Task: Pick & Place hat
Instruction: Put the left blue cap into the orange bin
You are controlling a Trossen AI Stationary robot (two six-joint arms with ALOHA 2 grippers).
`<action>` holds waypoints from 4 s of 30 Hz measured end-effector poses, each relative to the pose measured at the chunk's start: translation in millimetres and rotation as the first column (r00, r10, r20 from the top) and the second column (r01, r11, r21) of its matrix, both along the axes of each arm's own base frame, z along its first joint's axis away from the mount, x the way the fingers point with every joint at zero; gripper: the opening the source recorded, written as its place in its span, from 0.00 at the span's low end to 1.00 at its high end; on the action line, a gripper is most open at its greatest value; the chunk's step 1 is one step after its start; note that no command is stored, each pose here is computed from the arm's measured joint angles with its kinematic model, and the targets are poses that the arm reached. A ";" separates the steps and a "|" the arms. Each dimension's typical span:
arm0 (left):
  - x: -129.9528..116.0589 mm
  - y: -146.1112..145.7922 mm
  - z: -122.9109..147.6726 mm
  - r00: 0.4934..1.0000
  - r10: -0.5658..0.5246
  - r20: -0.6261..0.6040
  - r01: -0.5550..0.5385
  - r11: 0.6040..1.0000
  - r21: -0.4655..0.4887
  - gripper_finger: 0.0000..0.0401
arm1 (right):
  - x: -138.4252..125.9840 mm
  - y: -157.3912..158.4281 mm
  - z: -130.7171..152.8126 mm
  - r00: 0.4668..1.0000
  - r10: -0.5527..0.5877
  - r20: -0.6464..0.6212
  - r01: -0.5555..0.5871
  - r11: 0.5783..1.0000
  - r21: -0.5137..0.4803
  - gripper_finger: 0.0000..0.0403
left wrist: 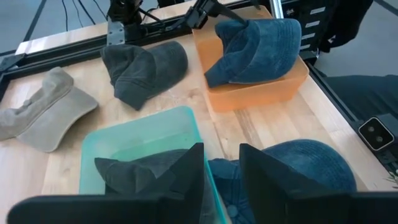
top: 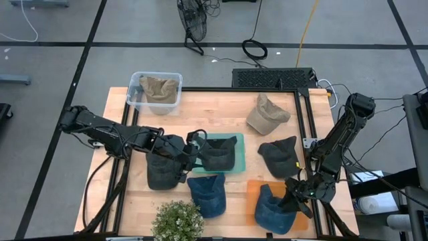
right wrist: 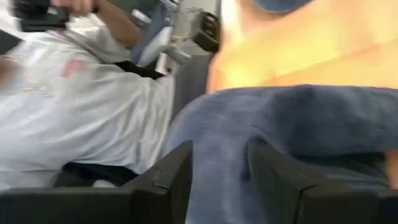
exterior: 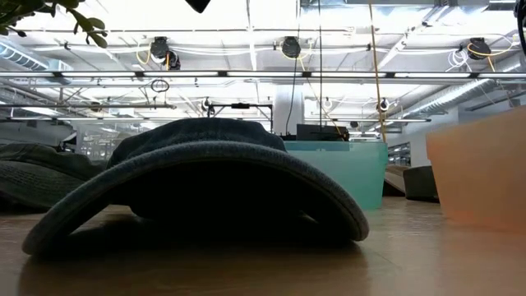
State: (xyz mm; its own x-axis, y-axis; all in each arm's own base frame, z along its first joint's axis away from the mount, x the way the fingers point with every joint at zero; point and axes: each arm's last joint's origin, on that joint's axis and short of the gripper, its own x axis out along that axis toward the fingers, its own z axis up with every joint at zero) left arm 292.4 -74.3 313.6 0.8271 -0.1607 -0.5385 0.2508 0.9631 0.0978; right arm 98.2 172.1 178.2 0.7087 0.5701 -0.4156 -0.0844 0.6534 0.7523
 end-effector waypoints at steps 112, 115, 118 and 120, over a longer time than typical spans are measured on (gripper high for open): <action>-18.2 42.5 30.0 0.994 -0.003 0.108 0.005 1.000 -0.013 0.28 | 98.9 47.9 109.5 0.872 -0.175 -0.458 -0.146 0.798 -0.584 0.00; -18.2 42.5 30.0 0.994 0.000 0.106 0.002 1.000 -0.019 0.28 | 99.7 45.6 119.1 0.897 -0.189 -0.400 -0.123 0.762 -0.636 0.00; -18.8 42.6 28.7 0.996 0.001 0.091 0.001 1.000 -0.019 0.28 | 97.1 43.5 110.6 0.876 -0.198 -0.440 -0.159 0.743 -0.650 0.00; -19.3 42.7 27.8 0.997 0.001 0.080 0.000 1.000 -0.019 0.28 | 96.7 45.1 98.5 0.852 -0.189 -0.487 -0.201 0.742 -0.640 0.00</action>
